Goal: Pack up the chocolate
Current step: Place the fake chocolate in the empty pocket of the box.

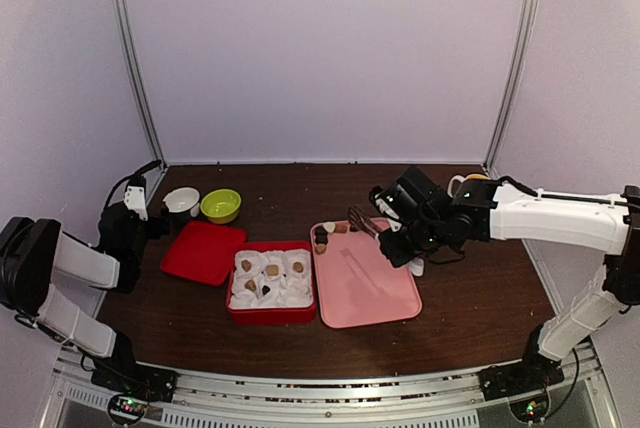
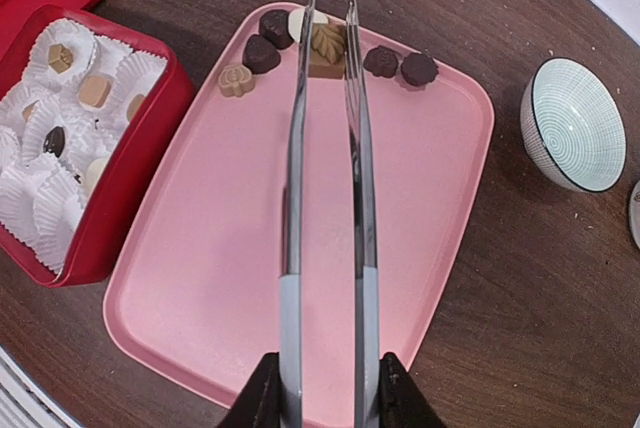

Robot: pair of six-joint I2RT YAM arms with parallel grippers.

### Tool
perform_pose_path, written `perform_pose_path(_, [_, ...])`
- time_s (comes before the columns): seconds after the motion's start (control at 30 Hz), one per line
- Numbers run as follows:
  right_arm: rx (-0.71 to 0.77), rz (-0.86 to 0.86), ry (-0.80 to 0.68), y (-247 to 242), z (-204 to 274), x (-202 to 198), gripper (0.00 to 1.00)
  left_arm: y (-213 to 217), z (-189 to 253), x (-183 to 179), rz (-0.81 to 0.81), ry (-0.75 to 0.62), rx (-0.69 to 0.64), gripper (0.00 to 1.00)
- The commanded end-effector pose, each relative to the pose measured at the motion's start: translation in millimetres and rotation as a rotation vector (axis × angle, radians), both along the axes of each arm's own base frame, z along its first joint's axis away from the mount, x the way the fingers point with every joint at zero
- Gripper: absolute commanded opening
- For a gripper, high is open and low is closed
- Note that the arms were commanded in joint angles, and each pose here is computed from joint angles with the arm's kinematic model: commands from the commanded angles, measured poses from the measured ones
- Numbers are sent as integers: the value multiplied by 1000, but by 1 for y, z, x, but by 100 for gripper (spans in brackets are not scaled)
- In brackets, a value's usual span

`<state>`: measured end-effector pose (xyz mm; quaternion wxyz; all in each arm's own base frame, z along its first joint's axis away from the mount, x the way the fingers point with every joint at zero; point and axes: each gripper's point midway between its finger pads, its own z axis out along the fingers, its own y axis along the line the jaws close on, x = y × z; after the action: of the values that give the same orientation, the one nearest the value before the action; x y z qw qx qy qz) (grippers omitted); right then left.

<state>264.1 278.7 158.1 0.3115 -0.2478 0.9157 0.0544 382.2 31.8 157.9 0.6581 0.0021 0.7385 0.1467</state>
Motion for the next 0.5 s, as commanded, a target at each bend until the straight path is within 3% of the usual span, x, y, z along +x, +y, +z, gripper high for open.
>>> perform_pose_path(0.0, [53,85,-33,25,25,-7,24,0,10,1,-4,-46,-10,98])
perform_pose_path(0.3, [193,405,35,87,36,-63,24,0,10,1,-4,-47,-10,98])
perform_pose_path(0.47, [196,506,86,112,25,-82,24,1,10,1,-3,-47,-10,98])
